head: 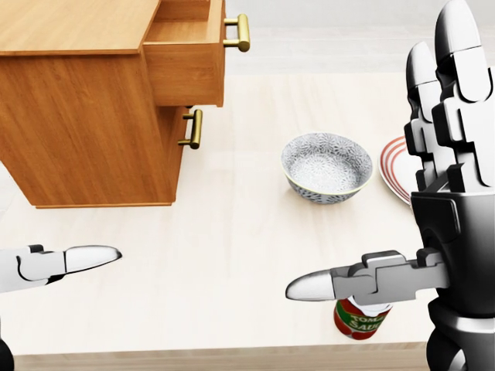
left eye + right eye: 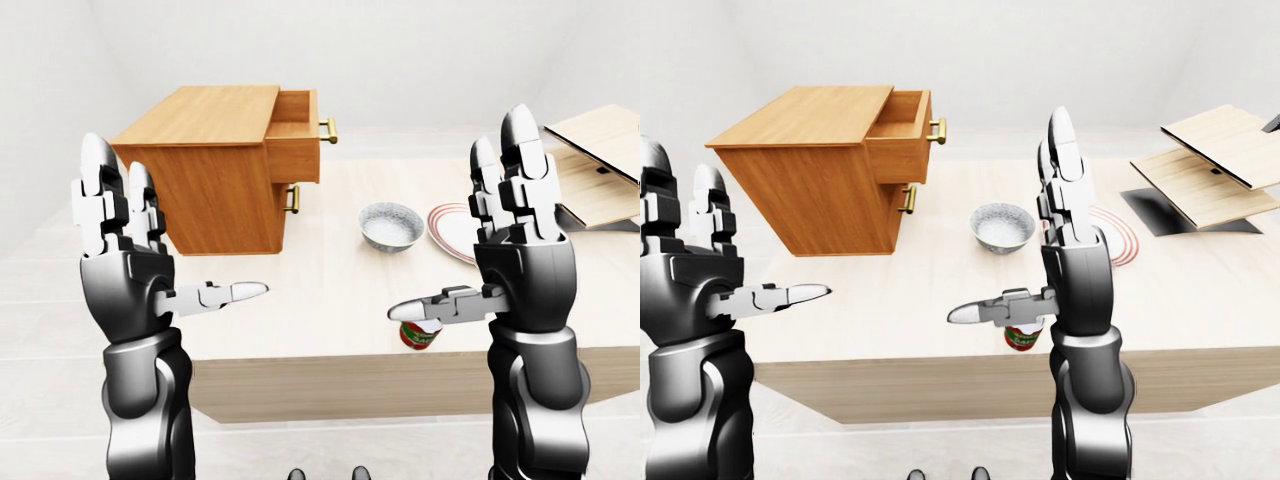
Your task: Close the top drawer of the cabinet.
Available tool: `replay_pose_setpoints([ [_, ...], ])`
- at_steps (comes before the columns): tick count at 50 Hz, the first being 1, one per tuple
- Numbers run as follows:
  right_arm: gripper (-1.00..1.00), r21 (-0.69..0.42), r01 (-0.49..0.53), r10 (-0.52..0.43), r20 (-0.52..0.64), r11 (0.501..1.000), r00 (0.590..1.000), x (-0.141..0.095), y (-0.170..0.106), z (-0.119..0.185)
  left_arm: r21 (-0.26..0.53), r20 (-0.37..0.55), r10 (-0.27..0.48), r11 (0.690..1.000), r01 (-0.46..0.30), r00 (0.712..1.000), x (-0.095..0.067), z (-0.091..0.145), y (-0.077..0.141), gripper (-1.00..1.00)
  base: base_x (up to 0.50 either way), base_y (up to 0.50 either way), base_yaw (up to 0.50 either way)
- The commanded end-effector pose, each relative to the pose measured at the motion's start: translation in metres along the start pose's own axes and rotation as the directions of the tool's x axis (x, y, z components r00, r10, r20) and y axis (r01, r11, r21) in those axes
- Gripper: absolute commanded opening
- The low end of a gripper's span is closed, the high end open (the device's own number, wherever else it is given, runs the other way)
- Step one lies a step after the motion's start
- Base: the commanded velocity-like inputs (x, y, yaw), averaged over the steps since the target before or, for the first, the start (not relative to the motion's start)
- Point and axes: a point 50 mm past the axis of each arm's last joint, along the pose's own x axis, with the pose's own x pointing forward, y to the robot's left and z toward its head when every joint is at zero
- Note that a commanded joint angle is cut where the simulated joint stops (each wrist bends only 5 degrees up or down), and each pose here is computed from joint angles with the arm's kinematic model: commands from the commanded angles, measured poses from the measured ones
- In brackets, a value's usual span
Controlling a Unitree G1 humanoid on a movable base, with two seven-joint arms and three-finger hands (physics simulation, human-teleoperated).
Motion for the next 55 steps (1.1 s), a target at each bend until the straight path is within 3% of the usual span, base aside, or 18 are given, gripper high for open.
replay_pose_setpoints([
  [1, 1.0, 0.018, -0.007, 0.007, 0.009, 1.0, 1.0, -0.001, 0.0, 0.002, 0.004, -0.023, -0.003, 1.0, 0.003, 1.0, -0.001, -0.005, 0.0, 1.0, 0.02, 0.5, 0.0],
  [17, 1.0, 0.031, -0.011, 0.012, -0.022, 0.999, 1.0, -0.003, 0.002, -0.004, 0.001, -0.031, -0.002, 1.0, 0.002, 1.0, -0.002, -0.006, 0.001, 1.0, 0.08, 0.5, 0.0],
  [26, 1.0, 0.05, -0.03, 0.031, -0.023, 0.998, 0.999, -0.004, 0.004, -0.004, -0.012, -0.033, 0.001, 1.0, -0.001, 0.999, -0.002, -0.007, 0.0, 1.0, 0.06, 0.0, 0.0],
  [29, 1.0, 0.047, 0.005, -0.003, -0.029, 0.999, 1.0, -0.003, 0.001, -0.006, -0.007, -0.034, -0.003, 1.0, 0.002, 0.999, -0.002, -0.007, 0.0, 1.0, 0.24, 0.0, 0.0],
  [30, 1.0, 0.09, -0.011, 0.011, 0.0, 0.996, 1.0, -0.003, 0.001, -0.001, -0.006, -0.033, -0.001, 1.0, 0.001, 0.999, -0.002, -0.007, 0.0, 1.0, 0.08, 0.0, 0.0],
  [32, 1.0, 0.026, -0.032, 0.033, -0.015, 0.999, 0.999, -0.003, 0.003, -0.002, -0.006, -0.04, -0.002, 1.0, 0.002, 0.999, -0.002, -0.008, 0.0, 1.0, 0.37, 0.0, 0.0],
  [37, 1.0, 0.055, -0.029, 0.031, -0.034, 0.998, 0.999, -0.005, 0.004, -0.006, -0.011, -0.012, 0.0, 1.0, 0.0, 1.0, 0.001, -0.003, 0.0, 1.0, 0.38, 0.0, 0.0],
  [55, 1.0, 0.039, -0.01, 0.013, -0.061, 0.999, 0.998, -0.006, 0.004, -0.011, -0.03, -0.042, -0.008, 1.0, 0.007, 0.999, -0.003, -0.008, 0.0, 1.0, 0.34, 0.0, 0.0],
])
